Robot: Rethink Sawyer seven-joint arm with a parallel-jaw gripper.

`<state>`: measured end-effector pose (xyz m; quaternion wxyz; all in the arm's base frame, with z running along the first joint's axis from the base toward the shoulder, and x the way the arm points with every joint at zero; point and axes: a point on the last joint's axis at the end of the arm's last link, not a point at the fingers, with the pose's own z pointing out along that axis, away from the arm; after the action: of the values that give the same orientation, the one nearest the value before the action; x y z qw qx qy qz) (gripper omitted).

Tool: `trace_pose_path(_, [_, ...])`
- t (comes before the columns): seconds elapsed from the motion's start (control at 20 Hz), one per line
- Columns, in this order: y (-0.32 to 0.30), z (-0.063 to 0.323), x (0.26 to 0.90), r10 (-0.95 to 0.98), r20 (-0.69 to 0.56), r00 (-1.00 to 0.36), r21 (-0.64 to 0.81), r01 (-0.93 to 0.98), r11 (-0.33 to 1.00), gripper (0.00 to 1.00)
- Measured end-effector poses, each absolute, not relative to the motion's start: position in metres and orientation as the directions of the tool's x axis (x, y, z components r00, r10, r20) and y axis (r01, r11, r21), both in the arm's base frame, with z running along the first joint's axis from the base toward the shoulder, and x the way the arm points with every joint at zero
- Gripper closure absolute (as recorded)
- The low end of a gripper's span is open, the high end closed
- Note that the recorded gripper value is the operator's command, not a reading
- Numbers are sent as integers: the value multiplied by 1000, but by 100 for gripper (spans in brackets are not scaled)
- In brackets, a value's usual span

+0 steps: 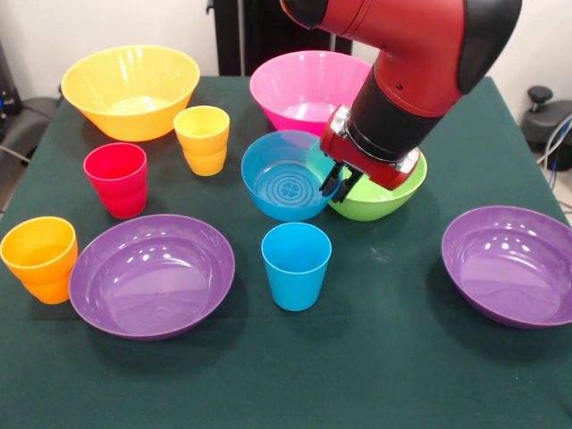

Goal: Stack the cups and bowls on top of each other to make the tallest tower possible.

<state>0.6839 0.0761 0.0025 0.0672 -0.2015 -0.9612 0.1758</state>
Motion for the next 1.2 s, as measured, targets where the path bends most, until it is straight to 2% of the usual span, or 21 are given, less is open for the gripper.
trace_pose_path(0.65, [70,6,690,425,57,-903,-343,382,858,100])
trace_pose_path(1.2, [72,36,694,449,93,-889,-348,394,851,100])
